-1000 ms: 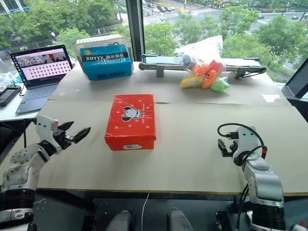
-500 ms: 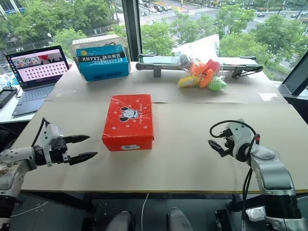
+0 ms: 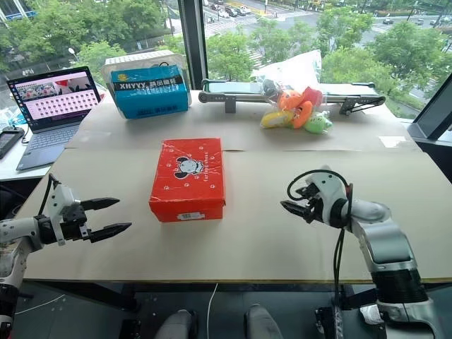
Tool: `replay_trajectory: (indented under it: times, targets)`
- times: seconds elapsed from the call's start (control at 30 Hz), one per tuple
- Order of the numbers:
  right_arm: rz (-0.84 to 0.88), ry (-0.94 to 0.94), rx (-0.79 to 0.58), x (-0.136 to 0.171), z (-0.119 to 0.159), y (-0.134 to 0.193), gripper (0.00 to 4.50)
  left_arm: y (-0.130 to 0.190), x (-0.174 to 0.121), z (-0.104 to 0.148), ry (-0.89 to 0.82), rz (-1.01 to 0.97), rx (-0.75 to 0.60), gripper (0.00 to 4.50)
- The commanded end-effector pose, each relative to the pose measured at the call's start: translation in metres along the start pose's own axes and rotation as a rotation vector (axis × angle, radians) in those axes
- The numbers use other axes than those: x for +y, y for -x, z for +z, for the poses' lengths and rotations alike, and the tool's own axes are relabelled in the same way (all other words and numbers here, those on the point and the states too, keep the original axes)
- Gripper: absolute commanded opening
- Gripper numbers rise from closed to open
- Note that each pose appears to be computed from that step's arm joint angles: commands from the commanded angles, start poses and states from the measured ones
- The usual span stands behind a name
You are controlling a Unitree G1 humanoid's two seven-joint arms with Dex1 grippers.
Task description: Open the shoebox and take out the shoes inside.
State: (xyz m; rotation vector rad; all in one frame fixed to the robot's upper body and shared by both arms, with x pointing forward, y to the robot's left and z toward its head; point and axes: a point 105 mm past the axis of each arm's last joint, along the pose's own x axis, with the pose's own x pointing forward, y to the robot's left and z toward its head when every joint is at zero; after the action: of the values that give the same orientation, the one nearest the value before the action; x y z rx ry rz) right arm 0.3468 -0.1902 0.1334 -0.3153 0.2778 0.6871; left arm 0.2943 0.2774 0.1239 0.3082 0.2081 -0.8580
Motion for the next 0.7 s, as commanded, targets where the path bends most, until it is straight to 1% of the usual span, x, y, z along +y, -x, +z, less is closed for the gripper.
replay_trajectory:
  times: [0.03, 0.1, 0.17, 0.2, 0.23, 0.4, 0.6, 0.7]
  targets:
    - [0.059, 0.073, -0.067, 0.007, 0.022, -0.017, 2.04, 0.005, 0.007, 0.014, -0.052, 0.015, -0.018, 4.50]
    - [0.080, 0.088, -0.068, 0.009, 0.025, -0.027, 1.19, 0.005, 0.008, 0.015, -0.055, 0.014, -0.018, 4.50]
    - [0.106, 0.101, -0.071, 0.012, 0.028, -0.038, 0.64, 0.004, 0.008, 0.016, -0.058, 0.012, -0.017, 4.50]
    - [0.122, 0.110, -0.071, 0.013, 0.029, -0.046, 0.22, 0.004, 0.009, 0.017, -0.061, 0.009, -0.017, 4.50]
    - [0.139, 0.127, -0.066, 0.015, 0.031, -0.054, 0.04, 0.004, 0.009, 0.018, -0.063, 0.007, -0.018, 4.50]
    - [0.208, 0.181, -0.035, 0.023, 0.033, -0.085, 0.04, 0.006, 0.010, 0.023, -0.073, 0.006, -0.020, 4.50]
    - [0.302, 0.232, -0.046, 0.044, 0.037, -0.103, 0.04, 0.007, 0.009, 0.024, -0.077, 0.008, -0.017, 4.50]
    - [0.350, 0.238, -0.082, 0.056, 0.049, -0.107, 0.04, 0.008, 0.009, 0.023, -0.076, 0.014, -0.014, 4.50]
